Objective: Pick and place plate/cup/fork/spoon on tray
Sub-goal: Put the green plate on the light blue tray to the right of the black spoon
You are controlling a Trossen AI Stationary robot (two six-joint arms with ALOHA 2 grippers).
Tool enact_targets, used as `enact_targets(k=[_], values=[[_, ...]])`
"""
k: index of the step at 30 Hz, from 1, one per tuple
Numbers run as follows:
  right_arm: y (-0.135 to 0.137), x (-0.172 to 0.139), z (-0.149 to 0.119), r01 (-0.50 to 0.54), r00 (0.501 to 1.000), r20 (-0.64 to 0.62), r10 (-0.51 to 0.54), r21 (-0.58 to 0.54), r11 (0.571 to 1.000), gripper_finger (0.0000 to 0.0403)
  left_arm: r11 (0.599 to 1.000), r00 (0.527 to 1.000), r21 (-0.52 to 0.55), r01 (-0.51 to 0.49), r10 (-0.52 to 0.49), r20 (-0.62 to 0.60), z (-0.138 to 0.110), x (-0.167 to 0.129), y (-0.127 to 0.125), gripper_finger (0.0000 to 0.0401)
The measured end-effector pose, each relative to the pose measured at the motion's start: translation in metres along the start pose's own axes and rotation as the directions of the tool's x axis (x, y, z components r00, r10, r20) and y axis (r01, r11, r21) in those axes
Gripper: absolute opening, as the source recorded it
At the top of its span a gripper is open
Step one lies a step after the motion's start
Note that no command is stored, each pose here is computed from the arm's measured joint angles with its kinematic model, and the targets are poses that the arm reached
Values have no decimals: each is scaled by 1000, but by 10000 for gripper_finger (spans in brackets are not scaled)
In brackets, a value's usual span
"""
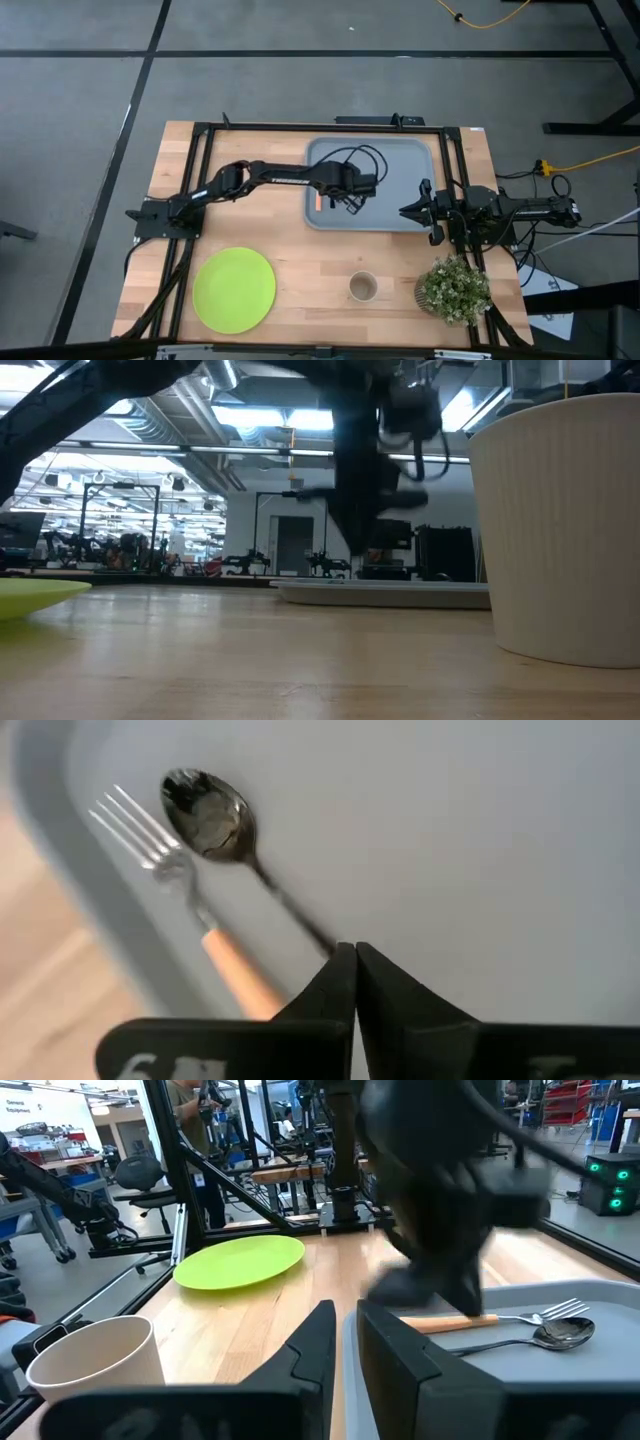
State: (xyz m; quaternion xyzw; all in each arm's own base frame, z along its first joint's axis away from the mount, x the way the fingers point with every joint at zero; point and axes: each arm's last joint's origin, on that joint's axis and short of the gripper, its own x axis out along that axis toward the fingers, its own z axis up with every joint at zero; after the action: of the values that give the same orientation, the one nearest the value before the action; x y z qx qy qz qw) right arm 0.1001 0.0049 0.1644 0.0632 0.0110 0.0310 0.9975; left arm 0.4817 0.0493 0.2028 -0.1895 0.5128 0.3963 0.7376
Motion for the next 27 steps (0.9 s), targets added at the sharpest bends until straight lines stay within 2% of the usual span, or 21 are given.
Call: enact_targets(k=[4,6,8,12,17,20,23,27], values=[[0,0,0,0,1000,0,0,-1,1000,51,976,991,204,-71,93,-100,-18,-34,0,0],[0,0,0,0,1000,0,0,-1,1000,51,964,976,237,-118,156,-151,-30,-43,1,0],[0,0,0,0,1000,0,0,-2,1000,51,961,970,244,-134,177,-165,-38,-45,-2,0],[0,0,0,0,1000,0,0,-3,1000,51,917,970,395,-57,145,-197,-57,-50,-17,0],[0,0,0,0,1000,1,0,-3,1000,51,840,951,543,-19,183,-250,-92,-45,-32,0],[0,0,0,0,1000,2,0,-4,1000,51,818,948,575,-22,200,-248,-108,-54,-31,0],[0,0,0,0,1000,2,0,-1,1000,51,829,939,551,-96,259,-226,-128,-57,-23,0],[0,0,0,0,1000,1,0,-4,1000,51,883,927,431,-184,302,-222,-151,-76,6,0]])
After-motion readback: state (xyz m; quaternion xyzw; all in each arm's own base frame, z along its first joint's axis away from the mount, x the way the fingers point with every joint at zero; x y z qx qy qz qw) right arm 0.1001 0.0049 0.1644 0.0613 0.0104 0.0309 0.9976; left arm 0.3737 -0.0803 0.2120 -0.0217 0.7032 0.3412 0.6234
